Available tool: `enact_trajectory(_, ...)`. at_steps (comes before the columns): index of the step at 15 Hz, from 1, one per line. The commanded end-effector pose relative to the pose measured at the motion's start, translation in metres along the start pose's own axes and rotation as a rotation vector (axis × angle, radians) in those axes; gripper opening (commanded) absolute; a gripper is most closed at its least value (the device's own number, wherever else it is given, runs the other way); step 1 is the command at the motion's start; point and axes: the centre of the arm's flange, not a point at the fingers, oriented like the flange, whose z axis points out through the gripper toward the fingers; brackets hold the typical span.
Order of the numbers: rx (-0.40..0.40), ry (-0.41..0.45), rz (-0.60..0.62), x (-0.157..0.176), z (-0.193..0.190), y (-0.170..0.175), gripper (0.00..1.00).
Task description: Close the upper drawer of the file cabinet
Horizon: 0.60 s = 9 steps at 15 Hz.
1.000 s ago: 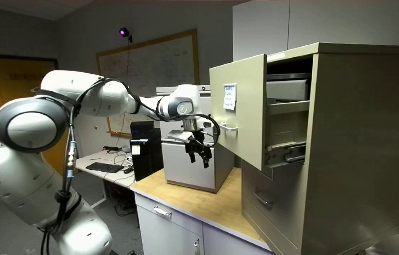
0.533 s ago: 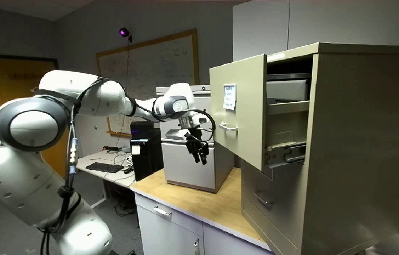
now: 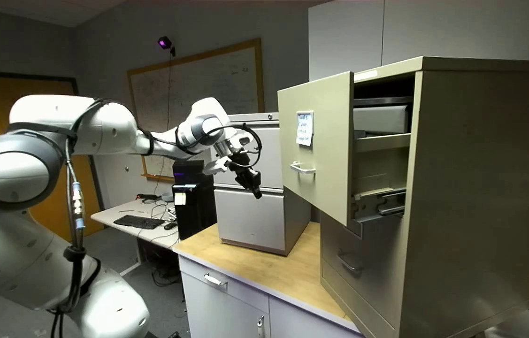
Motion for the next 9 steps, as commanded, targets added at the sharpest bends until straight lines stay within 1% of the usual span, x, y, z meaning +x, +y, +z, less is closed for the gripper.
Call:
enact_trajectory(1,-0.085,0.153,0.072,-0.014,-0.030,0.012,0.00)
enact_trajectory(5,-0.125,0.312,0.199,-0.010,-0.049,0.035,0.00)
enact_trajectory(9,-0.166,0.457,0.352,0.006,-0.054,0.067,0.00)
